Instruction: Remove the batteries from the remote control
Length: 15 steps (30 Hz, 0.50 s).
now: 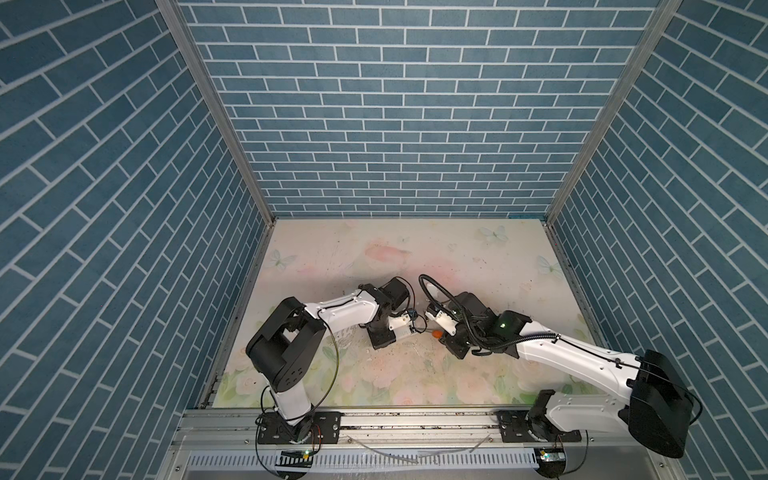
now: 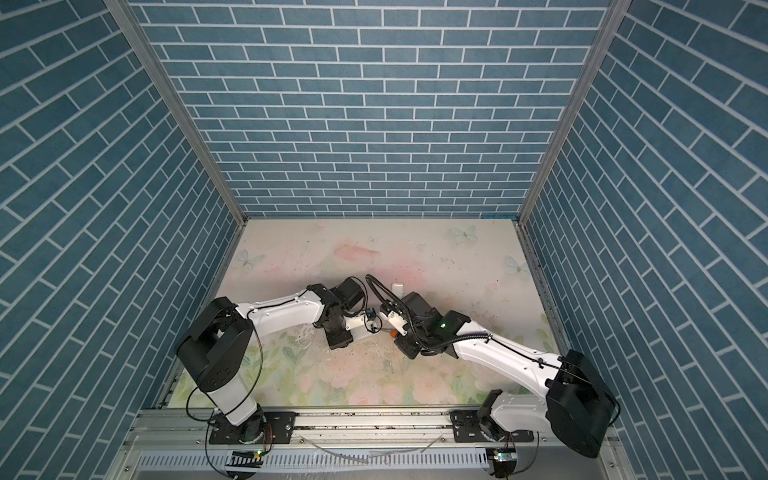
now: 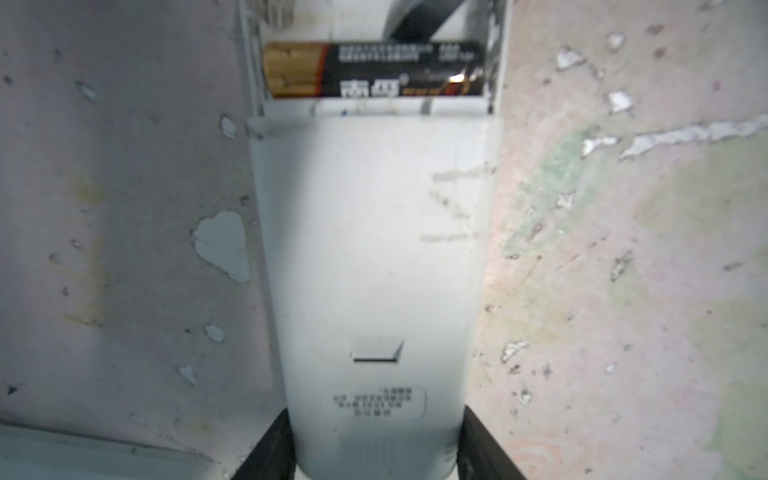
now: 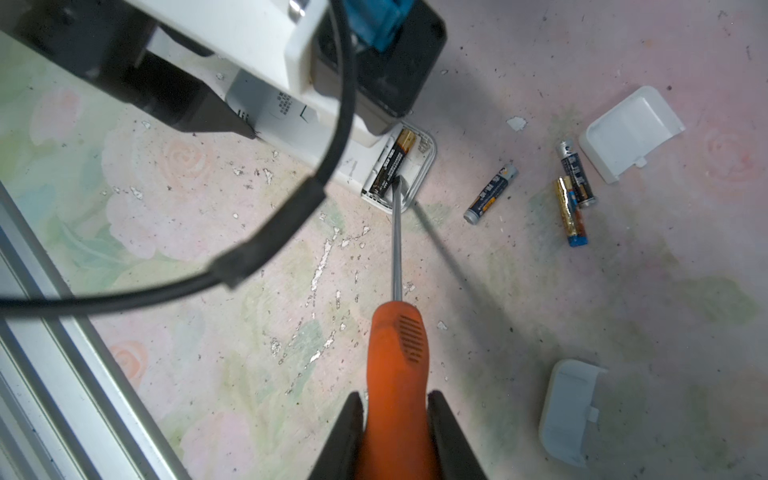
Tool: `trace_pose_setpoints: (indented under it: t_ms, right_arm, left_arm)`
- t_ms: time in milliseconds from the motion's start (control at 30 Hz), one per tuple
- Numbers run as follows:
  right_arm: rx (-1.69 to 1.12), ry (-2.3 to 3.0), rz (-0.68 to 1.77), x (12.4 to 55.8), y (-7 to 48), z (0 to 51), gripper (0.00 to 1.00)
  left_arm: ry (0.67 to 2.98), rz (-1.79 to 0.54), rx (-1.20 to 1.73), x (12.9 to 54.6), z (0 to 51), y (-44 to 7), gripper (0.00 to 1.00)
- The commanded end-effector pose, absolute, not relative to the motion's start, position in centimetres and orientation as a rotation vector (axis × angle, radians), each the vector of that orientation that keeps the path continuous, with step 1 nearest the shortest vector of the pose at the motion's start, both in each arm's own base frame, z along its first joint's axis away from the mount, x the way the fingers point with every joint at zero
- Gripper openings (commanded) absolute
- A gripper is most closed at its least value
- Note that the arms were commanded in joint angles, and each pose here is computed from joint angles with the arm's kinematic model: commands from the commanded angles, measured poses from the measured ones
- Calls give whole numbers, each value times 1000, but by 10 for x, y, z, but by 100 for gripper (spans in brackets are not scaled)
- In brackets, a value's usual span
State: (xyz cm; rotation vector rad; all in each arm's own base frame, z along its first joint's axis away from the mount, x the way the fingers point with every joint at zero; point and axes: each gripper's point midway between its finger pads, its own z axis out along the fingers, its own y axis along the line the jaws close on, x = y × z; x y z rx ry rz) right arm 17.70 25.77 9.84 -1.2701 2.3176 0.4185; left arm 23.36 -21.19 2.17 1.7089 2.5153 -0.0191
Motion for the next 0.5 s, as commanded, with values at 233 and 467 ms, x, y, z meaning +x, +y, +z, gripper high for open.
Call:
trace_pose_setpoints:
  t_ms: [233, 467]
  right_arm:
    - [-1502, 2211, 808, 127, 299, 90, 0]
    - [-1488, 2252, 779, 129, 298, 81, 0]
  left_arm:
    - [2297, -240, 1669, 250, 50, -270, 0]
    - [2294, -256, 1668, 248, 50, -276, 0]
